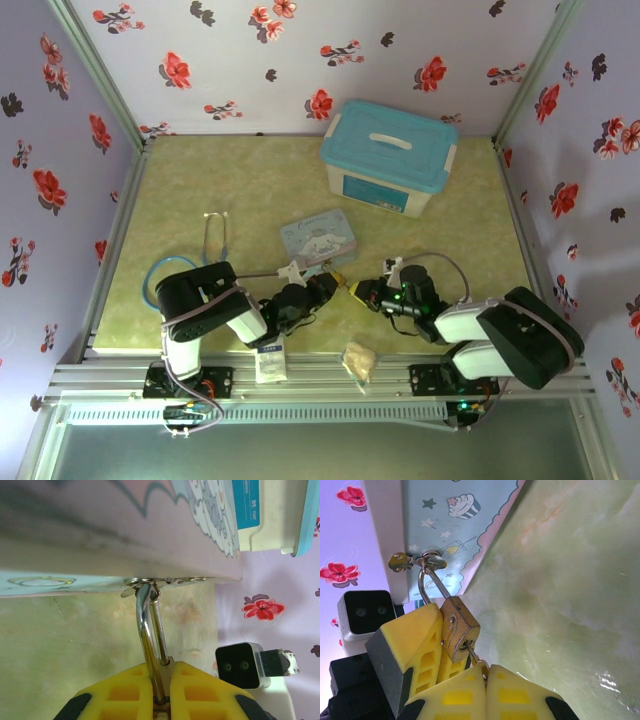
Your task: Unlock a padlock with a key
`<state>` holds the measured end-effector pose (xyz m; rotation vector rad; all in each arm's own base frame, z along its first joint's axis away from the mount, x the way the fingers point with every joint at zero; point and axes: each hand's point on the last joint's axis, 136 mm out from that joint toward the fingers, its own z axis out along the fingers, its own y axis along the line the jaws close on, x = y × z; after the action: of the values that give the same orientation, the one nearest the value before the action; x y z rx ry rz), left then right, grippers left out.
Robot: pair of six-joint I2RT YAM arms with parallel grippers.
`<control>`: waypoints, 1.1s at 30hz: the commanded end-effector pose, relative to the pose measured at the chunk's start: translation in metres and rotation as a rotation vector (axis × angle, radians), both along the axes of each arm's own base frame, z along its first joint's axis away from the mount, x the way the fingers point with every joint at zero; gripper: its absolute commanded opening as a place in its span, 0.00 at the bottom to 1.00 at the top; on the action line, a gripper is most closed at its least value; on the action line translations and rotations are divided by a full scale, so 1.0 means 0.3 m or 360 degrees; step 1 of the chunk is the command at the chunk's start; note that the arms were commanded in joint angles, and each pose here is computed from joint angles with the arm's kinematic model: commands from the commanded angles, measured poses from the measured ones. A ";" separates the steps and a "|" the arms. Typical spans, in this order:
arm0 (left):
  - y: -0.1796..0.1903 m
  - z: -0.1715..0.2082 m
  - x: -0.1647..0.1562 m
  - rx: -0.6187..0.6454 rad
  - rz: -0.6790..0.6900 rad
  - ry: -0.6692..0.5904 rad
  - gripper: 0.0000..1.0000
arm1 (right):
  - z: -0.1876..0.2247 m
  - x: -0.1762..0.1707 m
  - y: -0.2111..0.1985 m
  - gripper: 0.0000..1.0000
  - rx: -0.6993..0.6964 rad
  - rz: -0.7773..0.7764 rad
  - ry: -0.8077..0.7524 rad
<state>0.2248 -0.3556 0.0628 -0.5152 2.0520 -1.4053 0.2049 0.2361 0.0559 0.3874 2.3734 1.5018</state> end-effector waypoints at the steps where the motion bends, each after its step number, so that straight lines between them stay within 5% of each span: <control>1: -0.070 0.085 -0.038 -0.0131 -0.0134 -0.0022 0.00 | 0.153 0.087 0.066 0.00 0.0179 -0.0018 -0.0231; 21: -0.127 0.092 -0.061 -0.0076 -0.0259 -0.0010 0.00 | 0.257 0.160 0.167 0.00 0.0430 -0.0065 -0.0320; 33: -0.139 0.114 -0.077 -0.0119 -0.0325 0.0004 0.00 | 0.272 0.192 0.131 0.00 0.0569 -0.0234 -0.0107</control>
<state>0.2467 -0.3475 0.0620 -0.5639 2.0518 -1.2937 0.2340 0.2582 0.0539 0.6757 2.2936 1.6103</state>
